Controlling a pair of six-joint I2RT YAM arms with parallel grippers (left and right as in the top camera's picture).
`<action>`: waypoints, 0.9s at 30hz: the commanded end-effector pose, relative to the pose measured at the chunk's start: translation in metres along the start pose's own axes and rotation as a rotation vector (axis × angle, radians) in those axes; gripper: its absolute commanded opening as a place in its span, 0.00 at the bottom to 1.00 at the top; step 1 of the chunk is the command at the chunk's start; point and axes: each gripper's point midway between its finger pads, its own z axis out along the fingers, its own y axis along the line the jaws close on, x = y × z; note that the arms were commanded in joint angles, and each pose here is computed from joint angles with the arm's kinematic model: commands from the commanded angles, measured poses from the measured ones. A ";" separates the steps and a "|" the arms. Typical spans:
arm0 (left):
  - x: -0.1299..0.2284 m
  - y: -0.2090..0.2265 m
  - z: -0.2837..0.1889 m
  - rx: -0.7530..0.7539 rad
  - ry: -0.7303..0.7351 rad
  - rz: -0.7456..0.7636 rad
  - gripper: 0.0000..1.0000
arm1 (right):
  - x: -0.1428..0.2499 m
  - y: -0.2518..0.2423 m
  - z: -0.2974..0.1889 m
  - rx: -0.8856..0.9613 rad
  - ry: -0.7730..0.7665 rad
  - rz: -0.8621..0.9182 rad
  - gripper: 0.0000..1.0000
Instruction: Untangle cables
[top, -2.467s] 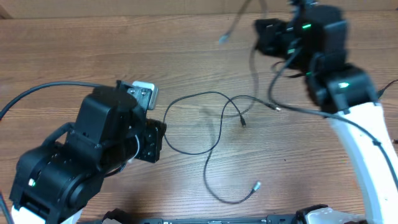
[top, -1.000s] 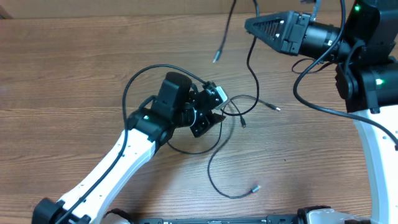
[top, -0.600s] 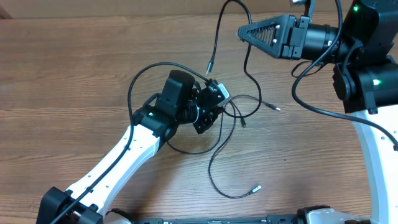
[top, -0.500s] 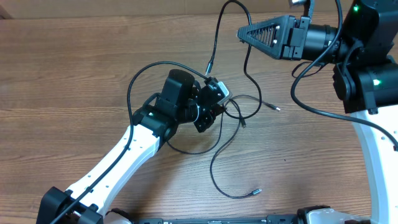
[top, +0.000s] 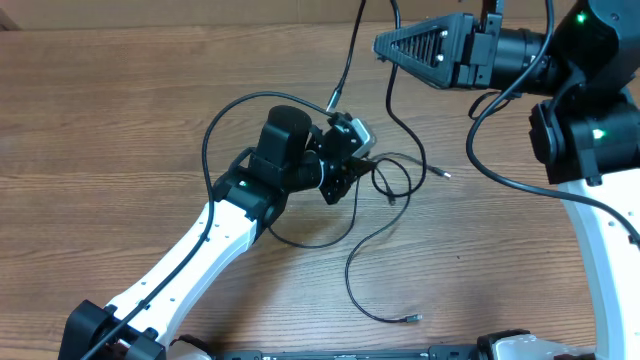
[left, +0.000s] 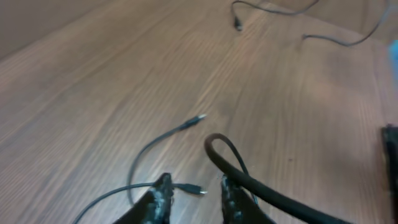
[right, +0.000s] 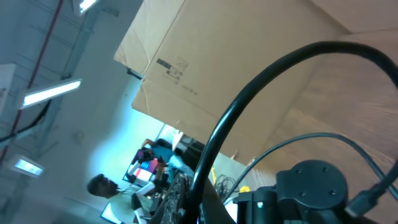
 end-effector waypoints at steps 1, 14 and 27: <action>0.002 -0.026 -0.001 0.155 -0.018 0.013 0.30 | 0.002 0.019 -0.002 -0.020 0.002 -0.004 0.04; -0.008 -0.043 -0.006 0.263 -0.073 0.091 0.05 | -0.006 0.016 -0.002 -0.004 -0.042 0.027 0.04; -0.023 -0.024 -0.014 0.219 -0.128 0.004 0.04 | -0.015 0.005 -0.015 0.036 -0.076 -0.006 0.04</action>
